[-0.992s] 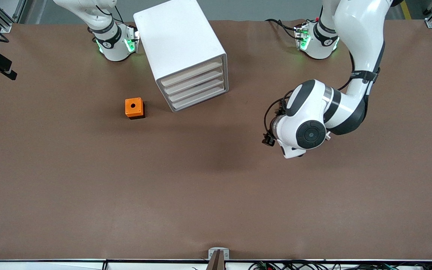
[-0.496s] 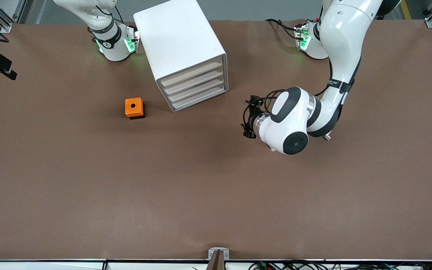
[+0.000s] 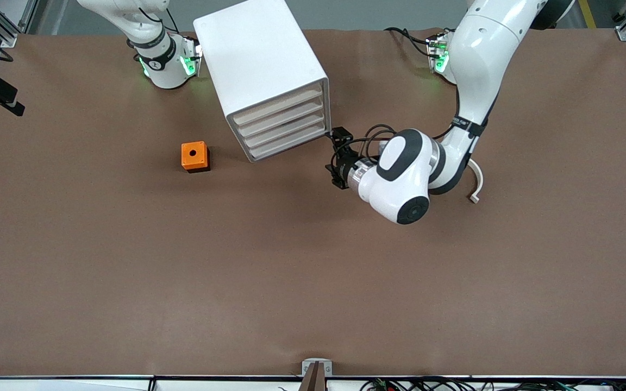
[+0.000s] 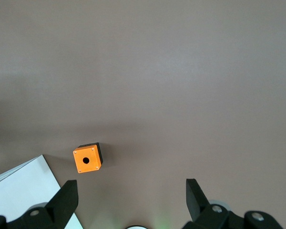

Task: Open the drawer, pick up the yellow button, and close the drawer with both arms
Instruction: 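Reach the left gripper to the white cabinet's drawer front, then grasp the drawer front with the left gripper and pull it open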

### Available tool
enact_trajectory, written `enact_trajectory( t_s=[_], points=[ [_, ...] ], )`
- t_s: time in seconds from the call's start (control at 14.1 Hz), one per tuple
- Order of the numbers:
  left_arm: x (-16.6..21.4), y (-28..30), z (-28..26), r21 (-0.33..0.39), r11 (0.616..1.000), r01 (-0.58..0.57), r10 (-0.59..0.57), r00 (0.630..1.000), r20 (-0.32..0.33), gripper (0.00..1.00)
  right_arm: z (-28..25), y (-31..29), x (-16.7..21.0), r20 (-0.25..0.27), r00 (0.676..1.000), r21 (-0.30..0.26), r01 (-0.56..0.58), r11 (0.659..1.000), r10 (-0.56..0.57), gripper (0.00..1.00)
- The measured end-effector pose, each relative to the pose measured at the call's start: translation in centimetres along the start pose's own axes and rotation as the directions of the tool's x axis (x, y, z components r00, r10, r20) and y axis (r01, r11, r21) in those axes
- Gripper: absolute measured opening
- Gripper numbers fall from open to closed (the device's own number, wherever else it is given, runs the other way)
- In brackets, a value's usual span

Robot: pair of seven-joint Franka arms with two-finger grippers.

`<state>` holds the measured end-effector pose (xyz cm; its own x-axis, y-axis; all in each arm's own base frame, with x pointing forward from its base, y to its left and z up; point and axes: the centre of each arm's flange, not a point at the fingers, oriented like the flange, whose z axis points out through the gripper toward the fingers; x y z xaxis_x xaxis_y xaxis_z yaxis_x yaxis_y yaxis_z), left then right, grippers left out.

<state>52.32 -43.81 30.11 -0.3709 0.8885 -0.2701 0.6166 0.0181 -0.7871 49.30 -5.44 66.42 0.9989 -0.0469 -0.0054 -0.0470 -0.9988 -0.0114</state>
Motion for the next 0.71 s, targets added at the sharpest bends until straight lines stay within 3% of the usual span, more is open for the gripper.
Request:
enact_trajectory(
  t_s=[0.35,0.5,0.71],
  points=[
    [-2.4,-1.9,5.1,0.067,0.992,0.104,-0.102,0.994,-0.025,0.95,2.6,0.7,1.7,0.048,0.999,0.000,-0.013,1.000,0.013,1.00],
    [-2.8,-1.9,6.9,0.103,0.988,0.114,-0.112,0.993,-0.025,0.75,4.7,0.8,3.2,0.079,0.997,-0.002,-0.014,1.000,0.014,1.00],
    [-2.9,-1.7,8.9,0.156,0.978,0.137,-0.134,0.990,-0.034,0.70,7.6,1.0,4.9,0.129,0.992,-0.005,-0.017,1.000,0.017,1.00]
  ],
)
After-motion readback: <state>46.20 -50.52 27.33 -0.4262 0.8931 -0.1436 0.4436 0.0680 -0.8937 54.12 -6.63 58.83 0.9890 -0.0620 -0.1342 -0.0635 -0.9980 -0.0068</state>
